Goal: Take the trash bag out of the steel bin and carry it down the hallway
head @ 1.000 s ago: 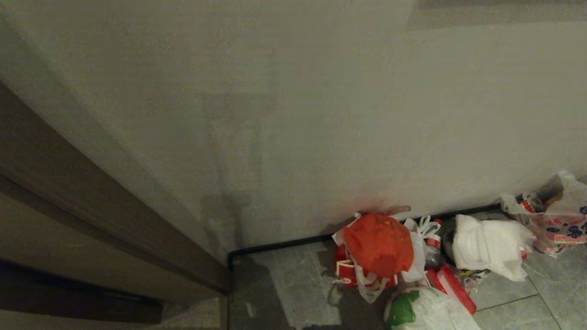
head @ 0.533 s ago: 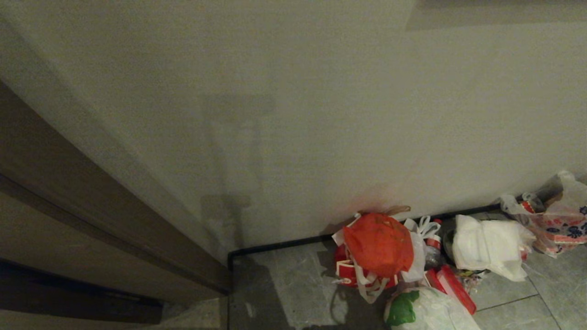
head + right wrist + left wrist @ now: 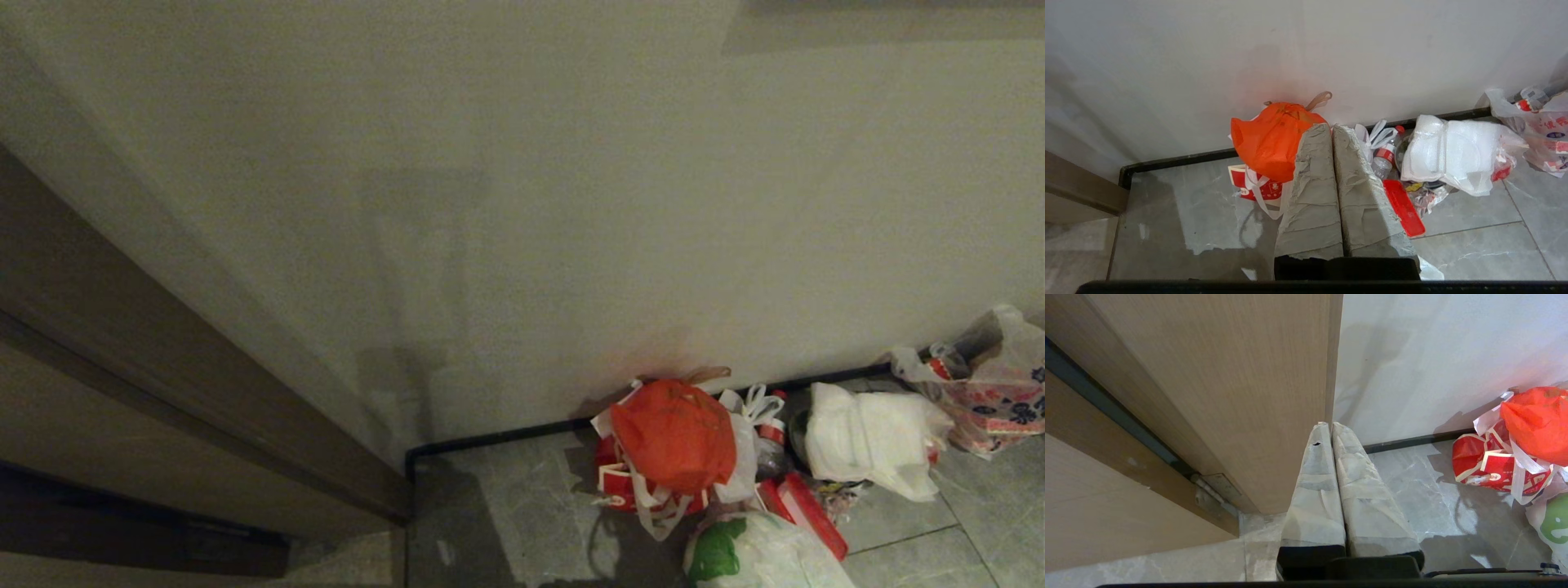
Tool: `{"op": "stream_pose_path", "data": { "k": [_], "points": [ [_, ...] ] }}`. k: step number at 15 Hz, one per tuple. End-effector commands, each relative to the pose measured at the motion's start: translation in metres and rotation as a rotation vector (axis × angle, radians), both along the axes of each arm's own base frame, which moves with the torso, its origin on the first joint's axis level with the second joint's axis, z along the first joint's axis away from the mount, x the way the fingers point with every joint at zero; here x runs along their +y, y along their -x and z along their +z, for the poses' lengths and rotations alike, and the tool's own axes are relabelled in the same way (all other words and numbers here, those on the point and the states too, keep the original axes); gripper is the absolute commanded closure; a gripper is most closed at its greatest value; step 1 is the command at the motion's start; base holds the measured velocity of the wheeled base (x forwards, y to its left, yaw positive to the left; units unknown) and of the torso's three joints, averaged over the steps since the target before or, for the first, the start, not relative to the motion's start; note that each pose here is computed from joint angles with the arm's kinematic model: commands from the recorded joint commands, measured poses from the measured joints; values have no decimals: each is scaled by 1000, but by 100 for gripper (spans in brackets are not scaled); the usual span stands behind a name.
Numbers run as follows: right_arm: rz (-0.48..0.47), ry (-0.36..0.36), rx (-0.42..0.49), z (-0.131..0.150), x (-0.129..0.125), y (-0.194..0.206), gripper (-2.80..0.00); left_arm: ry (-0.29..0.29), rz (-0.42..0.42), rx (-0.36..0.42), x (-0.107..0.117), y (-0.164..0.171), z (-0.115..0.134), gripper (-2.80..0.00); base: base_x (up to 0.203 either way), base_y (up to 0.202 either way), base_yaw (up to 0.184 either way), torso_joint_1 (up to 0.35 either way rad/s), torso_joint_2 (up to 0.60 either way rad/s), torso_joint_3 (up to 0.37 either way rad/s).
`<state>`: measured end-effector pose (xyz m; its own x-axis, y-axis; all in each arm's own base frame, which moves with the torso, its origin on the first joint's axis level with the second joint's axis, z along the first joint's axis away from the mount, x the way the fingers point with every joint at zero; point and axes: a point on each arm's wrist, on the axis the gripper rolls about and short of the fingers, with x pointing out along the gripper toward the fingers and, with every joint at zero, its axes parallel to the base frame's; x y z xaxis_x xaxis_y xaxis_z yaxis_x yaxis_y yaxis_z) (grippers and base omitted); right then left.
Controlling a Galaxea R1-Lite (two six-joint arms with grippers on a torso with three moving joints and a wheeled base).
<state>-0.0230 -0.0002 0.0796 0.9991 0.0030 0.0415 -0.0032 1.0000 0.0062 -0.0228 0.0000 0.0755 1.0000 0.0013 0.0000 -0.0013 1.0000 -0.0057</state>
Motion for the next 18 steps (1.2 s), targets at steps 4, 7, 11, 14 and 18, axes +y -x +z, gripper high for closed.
{"op": "stream_pose_path", "data": {
  "k": [4, 7, 11, 14, 18],
  "points": [
    [1, 0, 14, -4, 0, -1, 0, 0, 0, 2, 0, 0, 0, 0, 0, 0, 0, 0, 0, 0],
    [0, 0, 14, -4, 0, -1, 0, 0, 0, 3, 0, 0, 0, 0, 0, 0, 0, 0, 0, 0],
    [0, 0, 14, -4, 0, -1, 0, -5, 0, 2, 0, 0, 0, 0, 0, 0, 0, 0, 0, 0],
    [2, 0, 14, -4, 0, -1, 0, 0, 0, 2, 0, 0, 0, 0, 0, 0, 0, 0, 0, 0],
    [0, 0, 14, -4, 0, -1, 0, 0, 0, 1, 0, 0, 0, 0, 0, 0, 0, 2, 1, 126]
  ]
}}
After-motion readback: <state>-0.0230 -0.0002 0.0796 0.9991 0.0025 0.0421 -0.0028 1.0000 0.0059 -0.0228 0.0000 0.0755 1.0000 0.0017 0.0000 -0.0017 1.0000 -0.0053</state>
